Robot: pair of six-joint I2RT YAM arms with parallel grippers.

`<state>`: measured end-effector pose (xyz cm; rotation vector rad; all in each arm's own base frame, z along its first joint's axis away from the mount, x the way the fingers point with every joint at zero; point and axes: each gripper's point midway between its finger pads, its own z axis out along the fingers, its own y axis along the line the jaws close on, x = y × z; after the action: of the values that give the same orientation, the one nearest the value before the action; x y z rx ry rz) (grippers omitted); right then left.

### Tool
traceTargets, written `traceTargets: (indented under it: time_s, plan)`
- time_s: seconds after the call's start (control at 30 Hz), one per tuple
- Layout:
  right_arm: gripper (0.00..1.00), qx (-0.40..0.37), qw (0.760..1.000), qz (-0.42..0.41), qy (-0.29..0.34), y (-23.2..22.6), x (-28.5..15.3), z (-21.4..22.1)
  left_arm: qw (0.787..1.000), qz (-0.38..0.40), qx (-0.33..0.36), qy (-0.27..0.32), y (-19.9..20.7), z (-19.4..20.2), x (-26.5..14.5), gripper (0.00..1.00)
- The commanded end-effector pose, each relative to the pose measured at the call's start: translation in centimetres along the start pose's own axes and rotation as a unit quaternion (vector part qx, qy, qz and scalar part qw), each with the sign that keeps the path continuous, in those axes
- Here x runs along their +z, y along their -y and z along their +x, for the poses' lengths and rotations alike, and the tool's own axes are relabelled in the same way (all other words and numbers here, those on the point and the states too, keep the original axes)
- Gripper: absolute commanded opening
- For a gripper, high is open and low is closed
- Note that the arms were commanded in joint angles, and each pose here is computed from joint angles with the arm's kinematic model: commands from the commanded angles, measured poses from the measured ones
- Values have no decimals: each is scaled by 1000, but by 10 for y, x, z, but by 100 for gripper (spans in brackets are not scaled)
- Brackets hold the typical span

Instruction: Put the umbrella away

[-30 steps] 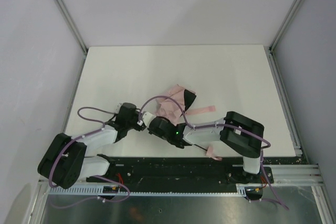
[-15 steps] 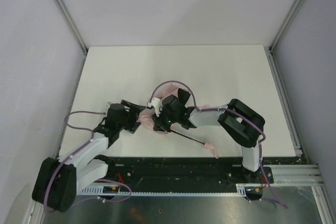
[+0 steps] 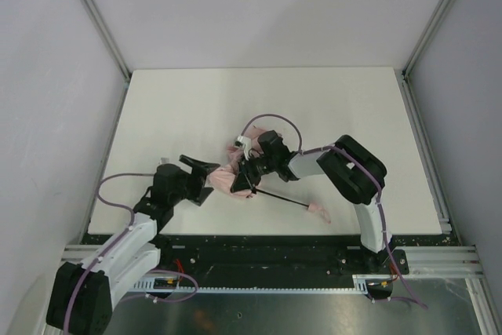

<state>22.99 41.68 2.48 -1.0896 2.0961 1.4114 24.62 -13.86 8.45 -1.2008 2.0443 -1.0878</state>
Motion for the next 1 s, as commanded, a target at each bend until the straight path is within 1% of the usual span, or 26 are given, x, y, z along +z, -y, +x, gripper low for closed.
traceTargets:
  time_s: [0.0,0.1,0.2,0.3,0.4,0.47,0.5,0.57,0.67,0.73,0.83,0.9,0.93,0.97]
  plan:
    - [0,181,975,36,-124,24,-5,112,1000,19,-8,-8,12,16,0,99]
    - [0,187,975,31,-116,25,-6,108,1000,15,-4,-16,16,23,9,99]
    - [0,190,975,24,-110,26,-7,105,1000,-10,1,-25,11,29,21,100]
    - [0,187,976,16,-107,24,-9,102,999,-36,6,-9,-1,27,31,100]
    - [0,183,978,14,-103,25,-10,98,998,-56,9,23,-11,18,43,99]
    - [0,182,978,12,-101,24,-11,96,997,-67,23,32,-13,15,52,99]
    - [0,182,978,11,-101,24,-12,96,996,-76,30,35,-16,14,58,99]
    - [0,179,979,11,-101,24,-13,95,994,-96,34,37,-25,15,66,94]
    - [0,174,979,18,-101,26,-14,93,991,-117,46,54,-42,12,67,80]
    - [0,168,980,21,-102,25,-16,91,989,-118,51,69,-50,10,62,68]
    - [0,153,983,28,-99,23,-19,82,988,-111,67,87,-50,4,55,40]
    - [0,146,983,40,-99,25,-22,78,987,-112,73,91,-51,2,54,20]
    - [1,143,983,49,-99,26,-23,74,987,-113,75,89,-51,3,53,13]
    - [6,141,983,61,-99,27,-25,70,987,-113,79,86,-50,4,53,8]
